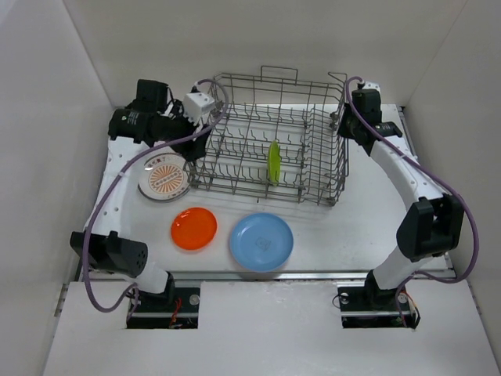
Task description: Unload the plates from the dish rack
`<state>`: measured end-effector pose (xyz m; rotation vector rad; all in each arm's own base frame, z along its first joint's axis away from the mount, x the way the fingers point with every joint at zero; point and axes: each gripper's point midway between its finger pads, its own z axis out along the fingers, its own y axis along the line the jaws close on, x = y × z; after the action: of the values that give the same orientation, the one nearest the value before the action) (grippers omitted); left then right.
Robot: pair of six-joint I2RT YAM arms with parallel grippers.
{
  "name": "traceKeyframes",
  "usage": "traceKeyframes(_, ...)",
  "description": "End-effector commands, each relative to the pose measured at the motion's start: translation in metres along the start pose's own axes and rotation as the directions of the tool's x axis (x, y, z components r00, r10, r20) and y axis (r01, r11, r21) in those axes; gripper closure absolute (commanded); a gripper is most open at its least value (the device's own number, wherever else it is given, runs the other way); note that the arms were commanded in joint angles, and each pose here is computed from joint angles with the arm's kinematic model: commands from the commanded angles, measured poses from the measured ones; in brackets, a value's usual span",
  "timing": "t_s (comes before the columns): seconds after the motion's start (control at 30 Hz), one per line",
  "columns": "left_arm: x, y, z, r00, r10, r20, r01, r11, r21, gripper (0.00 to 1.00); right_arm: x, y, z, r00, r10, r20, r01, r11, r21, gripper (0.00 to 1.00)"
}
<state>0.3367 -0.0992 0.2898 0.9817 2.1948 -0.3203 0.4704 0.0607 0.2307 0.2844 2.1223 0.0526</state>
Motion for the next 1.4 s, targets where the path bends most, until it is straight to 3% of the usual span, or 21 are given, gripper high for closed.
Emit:
traceKeyframes(0.0, -0.057, -0.008, 0.010, 0.981, -0.097, 0.165, 0.098, 0.995, 0.003, 0.31, -0.008, 0.009, 0.009, 0.996, -0.087, 0.021, 0.088, 0.996, -0.025, 1.00)
traceKeyframes(0.2, -0.121, -0.030, 0.057, 0.969, -0.178, 0.174, 0.171, 0.984, 0.053, 0.31, -0.013, 0.011, 0.030, 0.983, -0.182, 0.027, 0.183, 0.983, -0.019, 1.00)
traceKeyframes(0.4, -0.130, -0.046, 0.114, 0.976, -0.196, 0.092, 0.194, 0.980, 0.035, 0.30, -0.024, 0.015, 0.043, 0.972, -0.227, 0.051, 0.229, 0.973, -0.020, 1.00)
traceKeyframes(0.6, -0.152, -0.045, 0.141, 0.965, -0.204, 0.162, 0.211, 0.977, -0.027, 0.26, -0.032, 0.021, 0.050, 0.965, -0.247, 0.092, 0.251, 0.968, -0.031, 1.00)
traceKeyframes(0.8, -0.166, -0.067, 0.170, 0.968, -0.165, 0.191, 0.168, 0.986, 0.000, 0.23, -0.020, 0.031, 0.055, 0.964, -0.258, 0.063, 0.263, 0.962, -0.078, 1.00)
traceKeyframes(0.93, -0.152, -0.072, 0.198, 0.979, -0.160, 0.127, 0.165, 0.986, -0.029, 0.21, -0.017, 0.027, 0.056, 0.964, -0.257, 0.067, 0.261, 0.963, -0.059, 1.00)
traceKeyframes(1.07, -0.130, -0.072, 0.219, 0.992, -0.126, 0.021, 0.128, 0.980, -0.151, 0.21, -0.012, 0.023, 0.055, 0.964, -0.260, 0.057, 0.263, 0.964, -0.050, 1.00)
traceKeyframes(1.37, -0.094, -0.075, 0.223, 0.986, -0.105, -0.126, 0.070, 0.965, -0.253, 0.18, -0.017, 0.022, 0.047, 0.964, -0.255, 0.075, 0.260, 0.964, -0.051, 1.00)
